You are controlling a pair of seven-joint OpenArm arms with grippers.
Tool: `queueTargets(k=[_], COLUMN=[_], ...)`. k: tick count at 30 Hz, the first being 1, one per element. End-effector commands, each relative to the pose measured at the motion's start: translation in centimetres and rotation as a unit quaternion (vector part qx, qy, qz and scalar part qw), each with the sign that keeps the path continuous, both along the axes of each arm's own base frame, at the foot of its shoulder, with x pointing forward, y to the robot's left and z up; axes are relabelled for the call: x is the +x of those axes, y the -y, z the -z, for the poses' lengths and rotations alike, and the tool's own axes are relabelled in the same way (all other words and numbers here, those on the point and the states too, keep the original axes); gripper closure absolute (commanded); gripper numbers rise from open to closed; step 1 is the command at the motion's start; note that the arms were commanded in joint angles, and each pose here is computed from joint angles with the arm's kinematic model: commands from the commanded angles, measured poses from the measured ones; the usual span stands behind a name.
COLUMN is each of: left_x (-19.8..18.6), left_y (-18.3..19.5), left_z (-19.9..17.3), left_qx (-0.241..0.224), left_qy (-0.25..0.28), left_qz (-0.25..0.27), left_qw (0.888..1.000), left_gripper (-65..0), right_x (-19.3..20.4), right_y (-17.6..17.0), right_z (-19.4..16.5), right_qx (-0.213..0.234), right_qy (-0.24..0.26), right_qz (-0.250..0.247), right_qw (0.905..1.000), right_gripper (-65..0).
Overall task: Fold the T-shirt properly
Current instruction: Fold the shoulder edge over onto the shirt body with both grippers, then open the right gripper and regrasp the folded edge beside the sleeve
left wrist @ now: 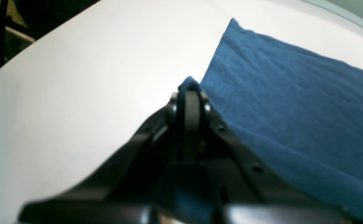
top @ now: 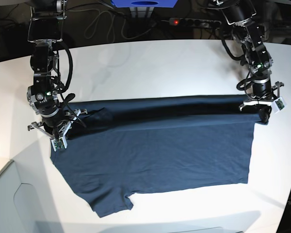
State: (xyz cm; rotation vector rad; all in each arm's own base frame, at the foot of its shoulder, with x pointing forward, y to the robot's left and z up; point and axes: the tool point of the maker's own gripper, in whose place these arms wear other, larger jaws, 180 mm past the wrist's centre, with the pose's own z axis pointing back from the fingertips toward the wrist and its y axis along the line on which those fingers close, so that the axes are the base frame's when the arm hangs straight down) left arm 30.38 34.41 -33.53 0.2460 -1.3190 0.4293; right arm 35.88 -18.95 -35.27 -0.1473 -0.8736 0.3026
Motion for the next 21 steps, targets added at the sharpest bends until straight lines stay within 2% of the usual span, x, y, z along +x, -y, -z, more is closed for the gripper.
queueTargets(k=[1,4,5,9,11,14,17,21], left_x=[0.7,1.1,1.0,1.1,1.1,1.3,0.9,-1.2], left_y=[-0.6,-0.6,-0.5,-0.4,-0.5,-0.4,-0.7,-2.8], left_z=[-2.0,-2.2,-1.9,-1.1,-1.2,-2.0,-2.2,-1.2], left_qx=[0.018,0.016,0.012,-0.007,-0.007,-0.002,0.002,-0.006], left_qy=[0.028,0.030,0.021,-0.010,-0.009,0.000,0.001,-0.013], left_qz=[-0.001,-0.001,-0.001,0.000,-0.001,0.002,-0.003,-0.039], left_qw=[0.999,0.999,1.000,1.000,1.000,1.000,1.000,0.999], left_gripper=[0.0,0.0,-2.1,-19.0,-25.2,-30.3,-31.0,-31.3], right_x=[1.2,1.1,1.2,1.2,1.2,1.2,0.9,-0.2], right_y=[-0.1,-0.4,-0.5,-0.3,-0.3,-0.2,-0.1,0.0], right_z=[-1.9,-1.8,-1.8,-2.0,-2.1,-2.1,-1.8,-0.7], right_qx=[-0.006,-0.009,-0.008,-0.008,-0.008,-0.010,-0.011,-0.013], right_qy=[0.028,0.023,0.025,0.028,0.029,0.029,0.025,0.009], right_qz=[-0.015,-0.030,-0.032,-0.029,-0.030,-0.029,-0.029,-0.029], right_qw=[0.9995,0.9992,0.9992,0.9992,0.9991,0.9991,0.9992,0.9994], right_gripper=[-9.8,-19.1,-22.3,-31.7,-32.3,-32.1,-32.1,-32.1])
